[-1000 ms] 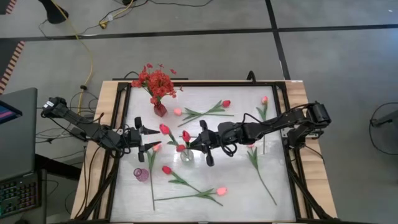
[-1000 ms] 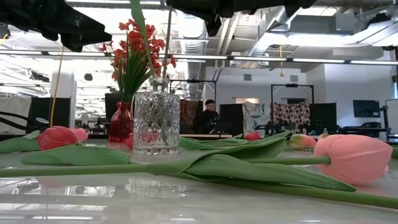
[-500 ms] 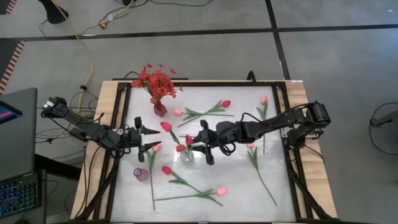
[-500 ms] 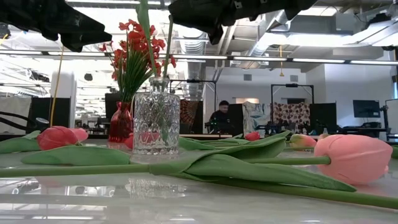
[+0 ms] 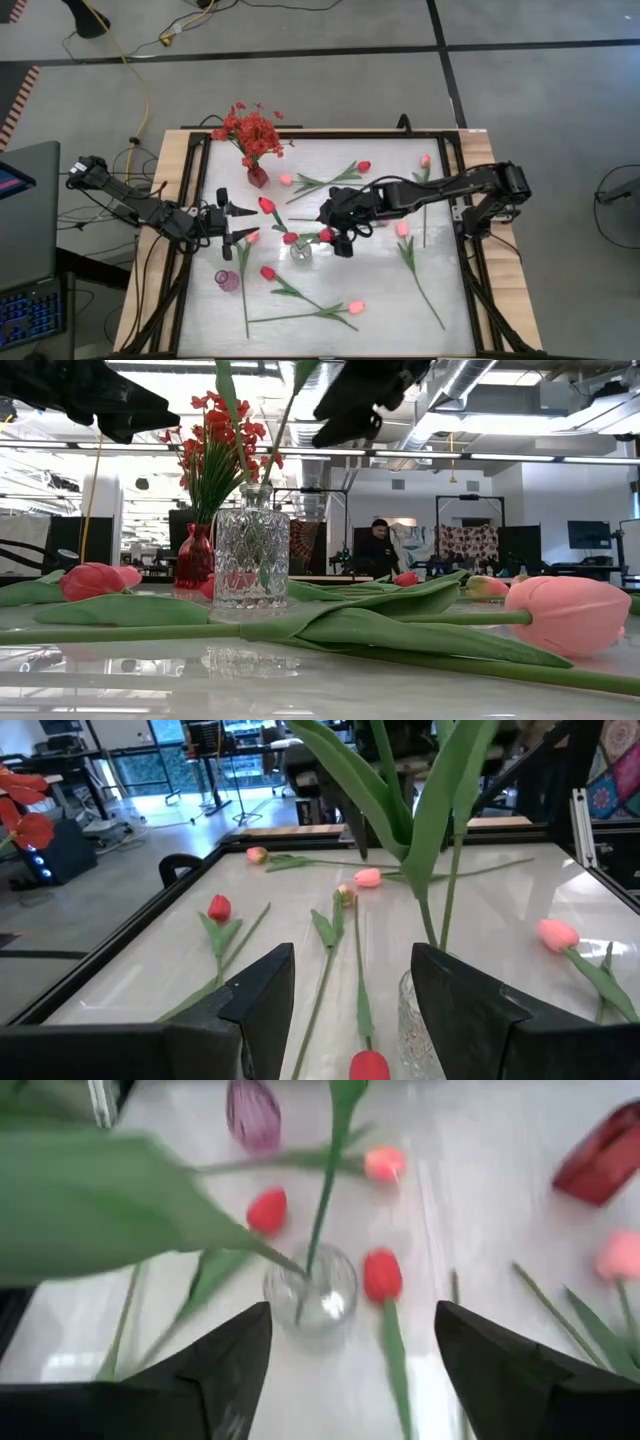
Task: Sort flowers into vase by color
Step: Put the red flower into the transparent vase
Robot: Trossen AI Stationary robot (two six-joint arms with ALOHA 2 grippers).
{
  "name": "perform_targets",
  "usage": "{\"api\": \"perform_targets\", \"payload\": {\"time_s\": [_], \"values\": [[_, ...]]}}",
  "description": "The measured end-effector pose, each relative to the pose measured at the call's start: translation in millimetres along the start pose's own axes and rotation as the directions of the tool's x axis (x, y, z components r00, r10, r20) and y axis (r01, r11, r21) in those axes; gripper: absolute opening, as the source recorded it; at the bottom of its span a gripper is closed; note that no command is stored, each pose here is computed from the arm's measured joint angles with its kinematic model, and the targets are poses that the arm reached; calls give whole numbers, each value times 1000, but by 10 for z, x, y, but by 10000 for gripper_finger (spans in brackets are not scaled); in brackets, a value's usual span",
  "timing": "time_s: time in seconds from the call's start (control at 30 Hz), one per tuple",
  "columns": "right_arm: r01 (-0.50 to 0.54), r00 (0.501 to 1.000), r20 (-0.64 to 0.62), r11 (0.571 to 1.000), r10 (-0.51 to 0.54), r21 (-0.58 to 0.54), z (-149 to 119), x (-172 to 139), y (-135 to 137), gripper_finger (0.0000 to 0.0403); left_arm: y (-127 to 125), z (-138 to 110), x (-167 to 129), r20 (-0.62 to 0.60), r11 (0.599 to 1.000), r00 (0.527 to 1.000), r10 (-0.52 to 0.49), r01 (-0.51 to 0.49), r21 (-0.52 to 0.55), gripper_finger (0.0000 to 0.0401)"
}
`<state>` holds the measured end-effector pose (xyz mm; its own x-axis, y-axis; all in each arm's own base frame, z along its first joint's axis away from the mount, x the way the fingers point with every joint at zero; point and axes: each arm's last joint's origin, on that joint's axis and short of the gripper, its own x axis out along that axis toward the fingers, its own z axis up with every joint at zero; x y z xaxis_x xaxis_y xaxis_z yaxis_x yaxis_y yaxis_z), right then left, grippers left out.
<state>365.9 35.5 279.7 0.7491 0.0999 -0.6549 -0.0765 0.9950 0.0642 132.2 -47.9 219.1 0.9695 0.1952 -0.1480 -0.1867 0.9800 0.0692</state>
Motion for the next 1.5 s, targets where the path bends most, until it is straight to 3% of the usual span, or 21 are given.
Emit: {"api": "perform_targets", "payload": {"time_s": [0.3,0.53,0.63,0.73,0.9,1.0,1.07,1.33,1.5], "values": [[34,954,-299,999,-30,10,-1,-288,-72,316,-4,-17,0,-15,1000,1000,-14,14,2,190],[99,866,-497,993,-53,67,-187,-386,-259,311,-3,-23,-1,-20,1000,1000,-14,14,5,190],[129,851,-521,988,-68,83,-319,-411,-427,310,-3,-32,-1,-29,1000,1000,-13,14,4,190],[163,877,-470,982,-102,91,-466,-494,-666,310,-1,-44,-1,-39,1000,999,-12,12,3,190],[247,951,-214,964,-222,98,-647,-525,-1183,310,10,-47,3,-41,1000,999,5,-5,3,190],[218,976,-48,972,-214,91,-701,-435,-1476,310,31,-39,15,-36,1000,999,24,-25,-16,190],[179,984,-12,982,-178,59,-745,-298,-1642,310,50,-36,26,-35,999,999,39,-40,-29,190],[125,977,-154,984,-144,-129,-875,163,-2097,309,110,-31,58,-35,990,996,85,-89,-107,190],[110,960,-235,976,-154,-187,-915,303,-2287,292,147,-31,75,-37,986,993,114,-117,-119,190]]}}
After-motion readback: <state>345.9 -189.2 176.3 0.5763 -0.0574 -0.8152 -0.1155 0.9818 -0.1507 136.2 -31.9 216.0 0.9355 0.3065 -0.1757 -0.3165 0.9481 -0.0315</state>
